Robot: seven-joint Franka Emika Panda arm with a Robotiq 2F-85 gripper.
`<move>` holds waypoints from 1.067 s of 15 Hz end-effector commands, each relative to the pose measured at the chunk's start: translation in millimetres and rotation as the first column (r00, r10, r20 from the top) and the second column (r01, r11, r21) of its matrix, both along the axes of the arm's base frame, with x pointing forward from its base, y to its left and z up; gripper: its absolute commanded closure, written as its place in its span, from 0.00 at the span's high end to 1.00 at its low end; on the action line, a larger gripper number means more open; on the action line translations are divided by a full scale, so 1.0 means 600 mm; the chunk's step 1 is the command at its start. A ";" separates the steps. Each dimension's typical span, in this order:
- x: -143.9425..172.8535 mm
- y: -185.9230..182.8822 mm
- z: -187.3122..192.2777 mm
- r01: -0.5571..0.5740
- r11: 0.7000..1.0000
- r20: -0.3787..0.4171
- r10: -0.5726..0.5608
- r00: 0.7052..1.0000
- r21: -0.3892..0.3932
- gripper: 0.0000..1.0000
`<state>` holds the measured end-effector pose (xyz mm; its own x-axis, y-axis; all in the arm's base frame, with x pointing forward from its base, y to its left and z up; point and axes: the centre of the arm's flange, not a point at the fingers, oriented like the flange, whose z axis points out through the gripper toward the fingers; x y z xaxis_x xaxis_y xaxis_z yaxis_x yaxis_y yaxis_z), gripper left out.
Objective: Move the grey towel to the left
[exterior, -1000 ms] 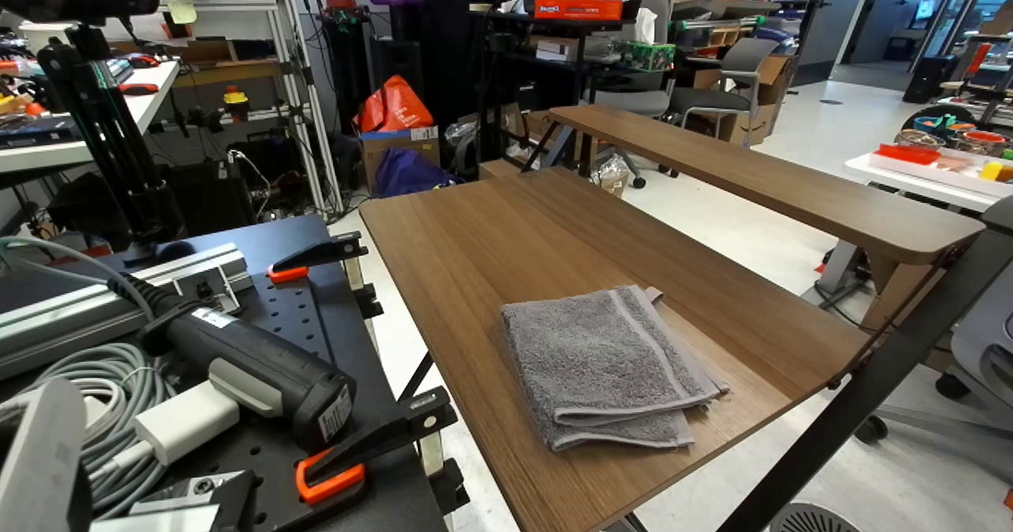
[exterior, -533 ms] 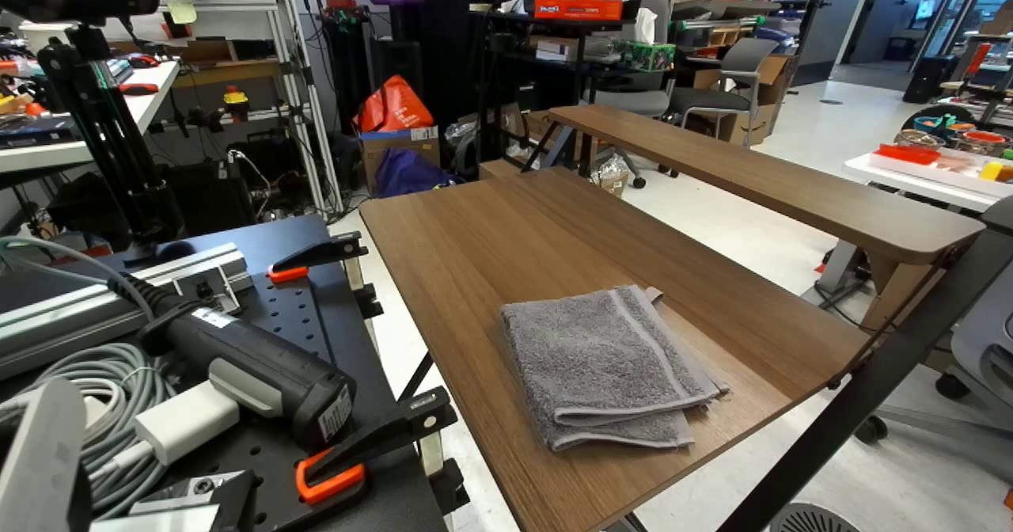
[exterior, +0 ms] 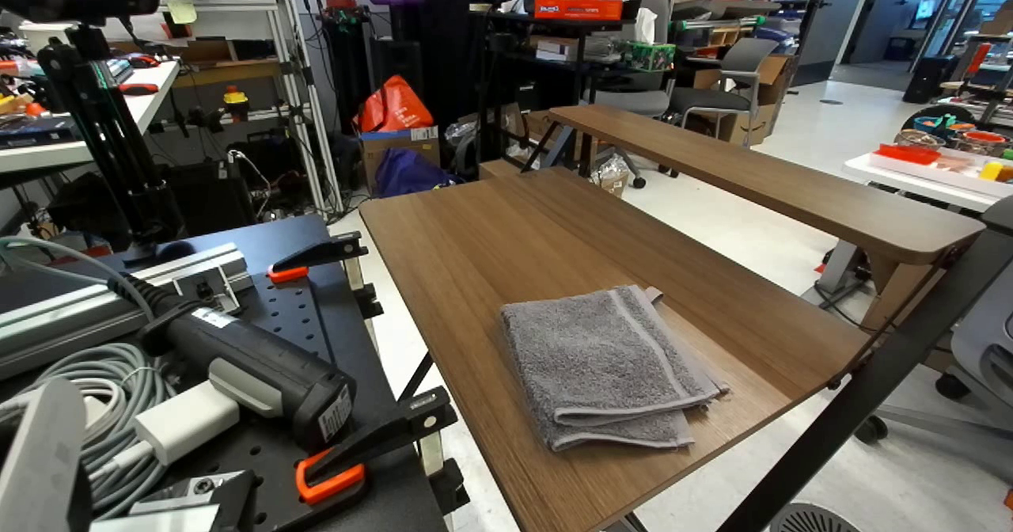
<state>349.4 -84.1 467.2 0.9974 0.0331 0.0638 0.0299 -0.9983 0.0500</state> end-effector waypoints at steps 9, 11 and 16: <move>0.029 0.000 -0.008 0.056 0.998 0.050 -0.055 0.997 -0.013 1.00; 0.049 -0.003 -0.019 0.079 0.997 0.058 -0.078 0.995 -0.013 1.00; 0.116 -0.019 -0.077 0.131 0.991 0.090 -0.132 0.987 0.010 1.00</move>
